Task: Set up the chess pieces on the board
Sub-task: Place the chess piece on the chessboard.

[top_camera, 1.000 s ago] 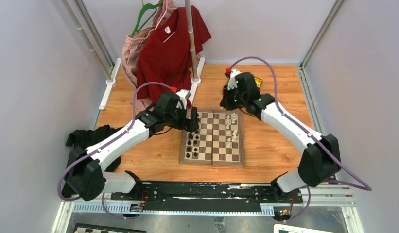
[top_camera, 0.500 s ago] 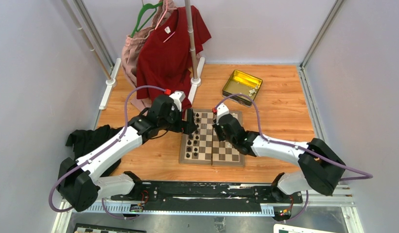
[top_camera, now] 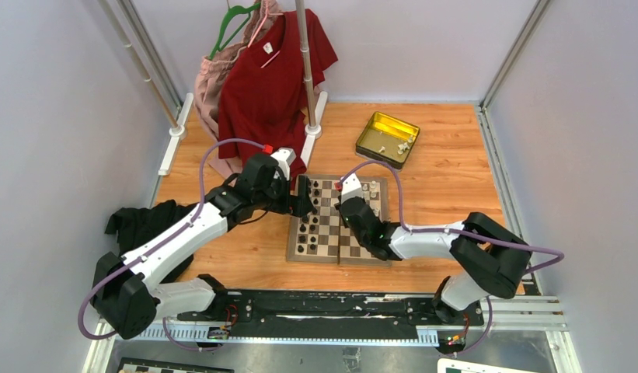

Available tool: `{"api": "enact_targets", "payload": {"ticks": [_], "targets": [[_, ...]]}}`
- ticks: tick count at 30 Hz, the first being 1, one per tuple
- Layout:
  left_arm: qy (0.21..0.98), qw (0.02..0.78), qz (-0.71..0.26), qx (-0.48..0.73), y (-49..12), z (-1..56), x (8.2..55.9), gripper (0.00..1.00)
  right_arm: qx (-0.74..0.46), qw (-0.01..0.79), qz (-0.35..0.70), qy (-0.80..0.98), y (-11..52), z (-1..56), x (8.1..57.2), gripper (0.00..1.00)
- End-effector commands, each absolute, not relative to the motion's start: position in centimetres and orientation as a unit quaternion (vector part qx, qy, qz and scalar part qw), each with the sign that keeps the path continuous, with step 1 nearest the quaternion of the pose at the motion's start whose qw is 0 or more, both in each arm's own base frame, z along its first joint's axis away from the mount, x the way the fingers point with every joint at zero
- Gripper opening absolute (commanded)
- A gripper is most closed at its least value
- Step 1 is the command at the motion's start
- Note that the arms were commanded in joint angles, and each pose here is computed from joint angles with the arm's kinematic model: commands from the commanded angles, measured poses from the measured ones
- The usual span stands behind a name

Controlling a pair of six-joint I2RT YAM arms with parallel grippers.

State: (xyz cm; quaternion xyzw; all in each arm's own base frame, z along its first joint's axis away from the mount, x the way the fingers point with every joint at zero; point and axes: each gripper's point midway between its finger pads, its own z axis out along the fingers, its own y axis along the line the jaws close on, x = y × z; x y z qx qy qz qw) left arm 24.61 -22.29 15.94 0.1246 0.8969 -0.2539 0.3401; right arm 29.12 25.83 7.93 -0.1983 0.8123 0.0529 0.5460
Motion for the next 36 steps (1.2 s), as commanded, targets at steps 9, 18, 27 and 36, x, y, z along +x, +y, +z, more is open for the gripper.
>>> {"api": "enact_targets", "payload": {"ticks": [9,18,27,36], "targets": [[0.901,0.338,-0.249,0.113,-21.8,14.5,24.4,0.97,-0.137,0.588,0.035,0.797,25.4,6.8,28.0,0.0],[0.899,0.344,-0.247,0.112,-21.5,13.5,24.0,0.97,-0.127,0.595,0.029,0.793,25.2,5.4,27.0,0.07],[0.898,0.343,-0.249,0.116,-21.7,13.0,23.5,0.96,-0.12,0.603,0.014,0.788,24.7,5.9,25.9,0.28],[0.894,0.347,-0.258,0.119,-22.5,14.0,23.6,0.96,-0.134,0.609,0.014,0.781,24.7,9.2,25.7,0.37]]}}
